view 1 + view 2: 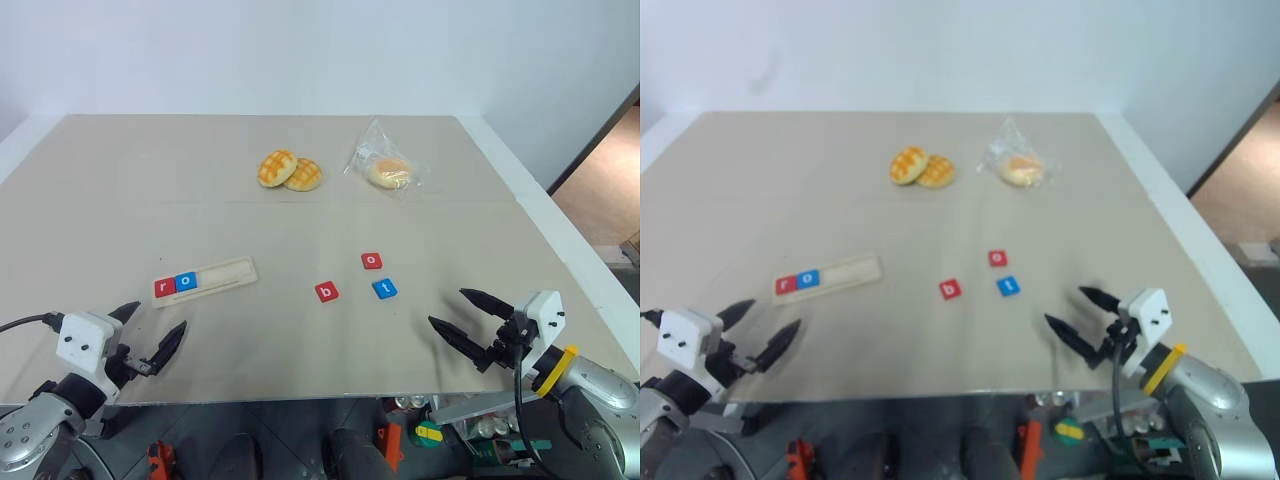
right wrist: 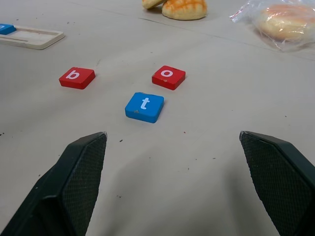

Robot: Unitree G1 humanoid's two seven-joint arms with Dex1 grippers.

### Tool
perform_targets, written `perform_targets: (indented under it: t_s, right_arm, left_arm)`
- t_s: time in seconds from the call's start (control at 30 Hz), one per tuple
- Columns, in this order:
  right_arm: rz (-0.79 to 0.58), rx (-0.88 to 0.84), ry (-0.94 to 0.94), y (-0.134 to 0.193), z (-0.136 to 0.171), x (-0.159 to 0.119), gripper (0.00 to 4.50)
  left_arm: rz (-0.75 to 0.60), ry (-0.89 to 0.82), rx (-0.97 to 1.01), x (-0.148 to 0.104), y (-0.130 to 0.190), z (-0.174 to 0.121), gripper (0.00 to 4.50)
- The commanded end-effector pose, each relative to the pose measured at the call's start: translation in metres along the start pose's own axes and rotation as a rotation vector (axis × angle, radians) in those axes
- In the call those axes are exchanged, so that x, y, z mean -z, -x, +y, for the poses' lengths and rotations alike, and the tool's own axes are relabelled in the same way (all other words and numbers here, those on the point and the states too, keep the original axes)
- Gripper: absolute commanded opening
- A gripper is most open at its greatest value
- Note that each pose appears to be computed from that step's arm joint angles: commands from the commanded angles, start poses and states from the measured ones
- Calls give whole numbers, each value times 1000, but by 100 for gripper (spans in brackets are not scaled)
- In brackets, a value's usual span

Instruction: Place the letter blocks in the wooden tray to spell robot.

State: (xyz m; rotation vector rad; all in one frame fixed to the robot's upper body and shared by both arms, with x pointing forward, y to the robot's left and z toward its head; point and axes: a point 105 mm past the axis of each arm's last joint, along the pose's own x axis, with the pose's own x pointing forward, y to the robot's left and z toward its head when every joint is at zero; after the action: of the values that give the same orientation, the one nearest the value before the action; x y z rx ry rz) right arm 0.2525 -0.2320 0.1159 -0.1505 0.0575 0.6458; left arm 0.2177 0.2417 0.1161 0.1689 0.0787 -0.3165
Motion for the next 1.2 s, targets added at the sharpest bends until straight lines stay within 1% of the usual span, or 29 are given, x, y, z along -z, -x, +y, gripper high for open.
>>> perform_targets:
  t_s: [0.03, 0.13, 0.4, 0.5, 0.53, 0.6, 0.73, 0.8, 0.87, 0.93, 1.03, 1.2]
  right_arm:
    - [-24, -25, 49, -1, -2, -15, 447]
    - [-15, -53, 67, -7, -2, -15, 447]
    - [-17, -85, 69, -14, 0, -16, 447]
    - [-20, -133, 72, -19, 5, -18, 447]
    - [-22, -163, 84, -23, 8, -21, 447]
    - [-40, -231, 91, -39, 14, -31, 447]
    - [-80, -375, 104, -72, 32, -52, 447]
    - [-100, -464, 129, -89, 46, -62, 447]
    - [-115, -506, 171, -103, 52, -69, 447]
    - [-131, -524, 197, -113, 56, -74, 447]
    - [-160, -533, 228, -128, 58, -82, 447]
    - [-185, -549, 267, -139, 63, -86, 447]
  left_arm:
    - [-31, -6, 0, -9, 3, 7, 450]
    - [-62, 2, 41, -13, 2, 4, 450]
    - [-64, -16, 59, -14, 2, 6, 450]
    - [-46, -72, 103, -15, 0, 8, 450]
    - [-33, -113, 130, -15, -2, 9, 450]
    - [-34, -168, 206, -24, -12, 14, 450]
    - [-59, -205, 329, -48, -38, 27, 450]
    - [-27, -227, 452, -56, -53, 25, 450]
    - [31, -256, 535, -55, -62, 25, 450]
    - [77, -283, 578, -51, -69, 28, 450]
    - [161, -258, 652, -46, -82, 31, 450]
    - [205, -235, 722, -45, -102, 33, 450]
